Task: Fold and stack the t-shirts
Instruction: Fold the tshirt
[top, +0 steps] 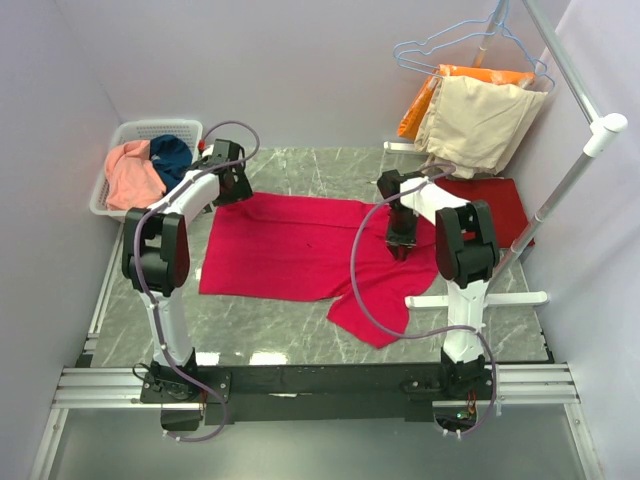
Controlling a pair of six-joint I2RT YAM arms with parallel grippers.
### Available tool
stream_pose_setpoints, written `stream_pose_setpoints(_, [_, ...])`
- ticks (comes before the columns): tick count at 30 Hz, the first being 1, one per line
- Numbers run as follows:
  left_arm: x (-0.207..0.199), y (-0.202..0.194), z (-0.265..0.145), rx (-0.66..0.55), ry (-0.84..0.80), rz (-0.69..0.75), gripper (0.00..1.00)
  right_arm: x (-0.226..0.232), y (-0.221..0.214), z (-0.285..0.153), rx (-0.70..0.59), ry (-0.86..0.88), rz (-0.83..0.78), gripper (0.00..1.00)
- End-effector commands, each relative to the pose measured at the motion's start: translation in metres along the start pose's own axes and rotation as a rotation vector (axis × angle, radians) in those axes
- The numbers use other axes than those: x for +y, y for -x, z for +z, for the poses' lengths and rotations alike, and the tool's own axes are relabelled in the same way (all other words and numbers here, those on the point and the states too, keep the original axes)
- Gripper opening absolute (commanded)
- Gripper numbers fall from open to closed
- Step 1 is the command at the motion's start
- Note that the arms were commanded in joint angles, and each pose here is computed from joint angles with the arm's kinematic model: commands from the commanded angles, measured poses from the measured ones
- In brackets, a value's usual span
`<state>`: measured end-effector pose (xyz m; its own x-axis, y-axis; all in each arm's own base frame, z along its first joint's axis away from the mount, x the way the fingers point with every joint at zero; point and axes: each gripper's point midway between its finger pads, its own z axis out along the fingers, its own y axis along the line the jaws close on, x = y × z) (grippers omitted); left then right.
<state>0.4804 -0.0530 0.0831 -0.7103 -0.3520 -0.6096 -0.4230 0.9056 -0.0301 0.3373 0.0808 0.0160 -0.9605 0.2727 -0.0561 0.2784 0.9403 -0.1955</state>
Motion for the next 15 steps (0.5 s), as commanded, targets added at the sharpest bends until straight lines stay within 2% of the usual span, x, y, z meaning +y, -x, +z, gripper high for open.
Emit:
stream_pose_setpoints(1, [-0.002,0.004,-0.003,-0.016,0.009,-0.020,0.99,-0.025,0.011,-0.001,-0.036,-0.079,0.012,0.28])
stream_pose_setpoints(4, [-0.007,-0.004,0.013,0.016,0.020,-0.058,1.00,-0.014,0.020,-0.010,-0.063,-0.042,0.026,0.27])
stream_pose_setpoints(8, [-0.020,-0.016,0.027,0.075,-0.005,-0.107,0.89,-0.004,0.025,-0.019,-0.093,-0.014,0.039,0.27])
stream_pose_setpoints(11, [-0.024,-0.024,0.034,0.092,-0.013,-0.145,0.70,-0.002,0.026,-0.023,-0.109,-0.016,0.044,0.27])
stream_pose_setpoints(15, [-0.021,-0.018,0.040,0.065,0.021,-0.158,0.60,0.001,0.027,-0.029,-0.127,0.003,0.053,0.27])
